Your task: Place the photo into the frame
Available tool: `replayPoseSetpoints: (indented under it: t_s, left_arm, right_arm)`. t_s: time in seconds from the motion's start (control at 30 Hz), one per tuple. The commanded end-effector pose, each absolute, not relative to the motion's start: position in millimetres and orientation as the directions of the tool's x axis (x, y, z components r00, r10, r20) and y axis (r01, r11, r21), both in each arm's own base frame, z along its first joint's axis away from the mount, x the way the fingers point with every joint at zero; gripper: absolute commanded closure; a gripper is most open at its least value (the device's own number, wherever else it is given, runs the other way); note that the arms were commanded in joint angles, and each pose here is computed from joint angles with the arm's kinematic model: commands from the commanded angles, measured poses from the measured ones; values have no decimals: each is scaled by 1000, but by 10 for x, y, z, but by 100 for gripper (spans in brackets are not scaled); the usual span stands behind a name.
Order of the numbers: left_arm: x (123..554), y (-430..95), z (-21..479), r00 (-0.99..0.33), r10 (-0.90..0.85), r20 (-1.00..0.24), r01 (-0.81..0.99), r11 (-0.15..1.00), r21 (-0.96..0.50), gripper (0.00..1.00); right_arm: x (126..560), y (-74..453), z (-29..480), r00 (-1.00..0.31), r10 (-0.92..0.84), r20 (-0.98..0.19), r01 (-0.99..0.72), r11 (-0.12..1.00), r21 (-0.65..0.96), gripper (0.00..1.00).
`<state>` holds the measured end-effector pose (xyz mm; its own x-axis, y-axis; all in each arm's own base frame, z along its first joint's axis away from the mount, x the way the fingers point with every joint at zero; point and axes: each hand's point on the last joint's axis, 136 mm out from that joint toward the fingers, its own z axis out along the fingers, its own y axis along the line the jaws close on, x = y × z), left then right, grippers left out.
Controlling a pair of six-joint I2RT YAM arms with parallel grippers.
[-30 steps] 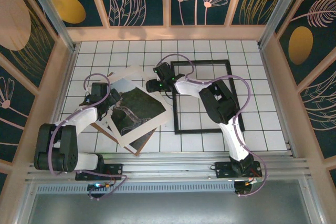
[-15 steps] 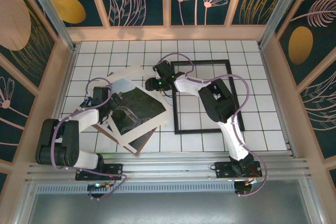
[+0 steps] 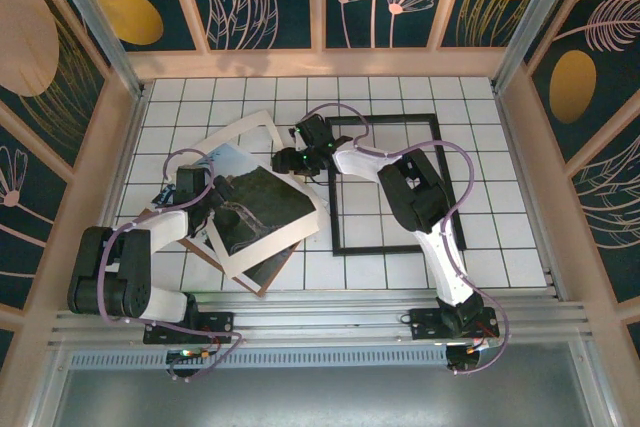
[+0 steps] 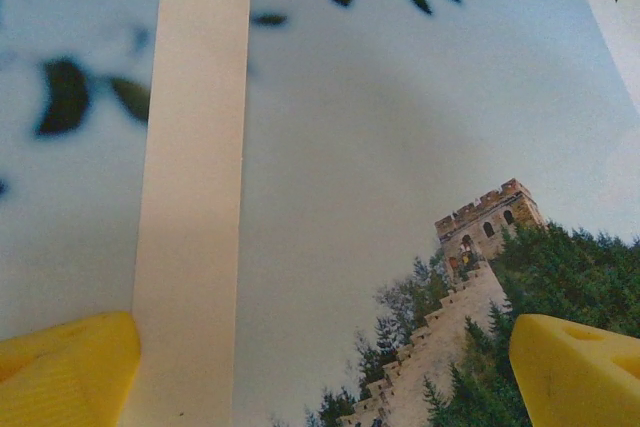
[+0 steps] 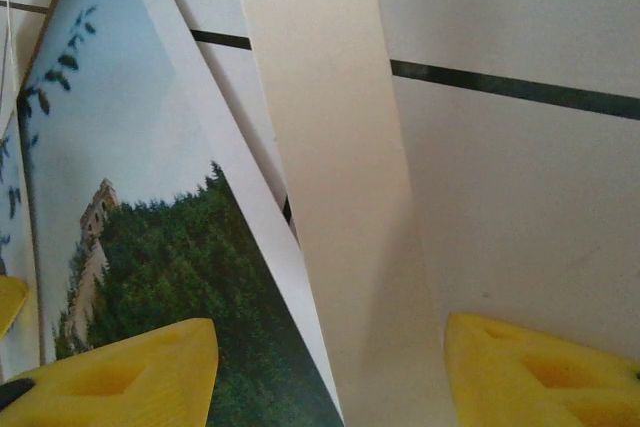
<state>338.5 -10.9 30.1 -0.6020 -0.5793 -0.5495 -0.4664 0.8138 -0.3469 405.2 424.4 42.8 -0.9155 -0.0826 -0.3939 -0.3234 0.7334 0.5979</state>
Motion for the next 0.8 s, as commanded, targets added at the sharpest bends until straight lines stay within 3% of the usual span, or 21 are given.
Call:
replayPoseSetpoints:
  t_s: [0.0, 0.33, 0.77]
  left_arm:
    - [3259, -202, 139, -651, -584, -485, -461, 812, -359, 5]
    - [3306, -233, 216, -643, -583, -496, -441, 812, -382, 4]
    - [3334, -172, 335, -611, -586, -533, -447, 810, -379, 3]
  right_arm:
    - [4015, 4349, 405, -919, -106, -380, -333, 724, 604, 40]
    - [4089, 4171, 175, -877, -202, -436, -375, 854, 360, 57]
    - [4155, 4204, 247, -859, -215, -464, -389, 864, 319, 70]
